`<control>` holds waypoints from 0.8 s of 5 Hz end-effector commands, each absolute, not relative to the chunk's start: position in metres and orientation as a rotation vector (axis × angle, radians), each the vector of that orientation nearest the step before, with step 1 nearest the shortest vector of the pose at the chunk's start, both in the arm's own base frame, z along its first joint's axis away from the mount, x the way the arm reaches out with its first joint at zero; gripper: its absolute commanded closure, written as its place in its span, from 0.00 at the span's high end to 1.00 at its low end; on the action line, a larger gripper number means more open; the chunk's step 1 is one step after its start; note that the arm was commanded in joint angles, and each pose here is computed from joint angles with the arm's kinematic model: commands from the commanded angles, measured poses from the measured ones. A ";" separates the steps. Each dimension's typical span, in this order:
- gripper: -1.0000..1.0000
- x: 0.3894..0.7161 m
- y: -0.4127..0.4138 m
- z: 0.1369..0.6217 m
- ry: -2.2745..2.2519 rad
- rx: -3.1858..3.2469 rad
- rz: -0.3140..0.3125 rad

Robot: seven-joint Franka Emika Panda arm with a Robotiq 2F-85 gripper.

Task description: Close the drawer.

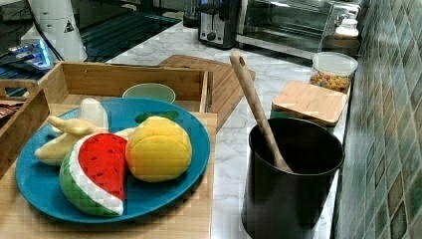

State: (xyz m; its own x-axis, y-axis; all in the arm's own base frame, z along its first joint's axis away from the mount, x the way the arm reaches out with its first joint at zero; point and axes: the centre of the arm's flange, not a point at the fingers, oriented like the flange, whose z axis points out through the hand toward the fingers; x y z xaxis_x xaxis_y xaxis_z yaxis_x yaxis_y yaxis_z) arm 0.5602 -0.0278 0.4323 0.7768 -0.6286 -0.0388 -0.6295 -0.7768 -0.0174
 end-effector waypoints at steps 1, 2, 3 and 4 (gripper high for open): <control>0.00 0.500 0.050 0.424 0.552 -3.000 -0.025; 0.00 0.486 0.066 0.410 0.439 -3.036 -0.033; 0.00 0.464 0.062 0.385 0.250 -3.066 -0.044; 0.00 0.441 0.058 0.354 0.008 -3.115 -0.143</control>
State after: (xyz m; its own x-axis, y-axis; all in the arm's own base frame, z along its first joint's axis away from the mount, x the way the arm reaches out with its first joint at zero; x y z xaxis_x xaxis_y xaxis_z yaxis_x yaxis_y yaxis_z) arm 0.4785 0.0388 0.3810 0.9859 -0.1401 0.0915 -0.1365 -0.9897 -0.0442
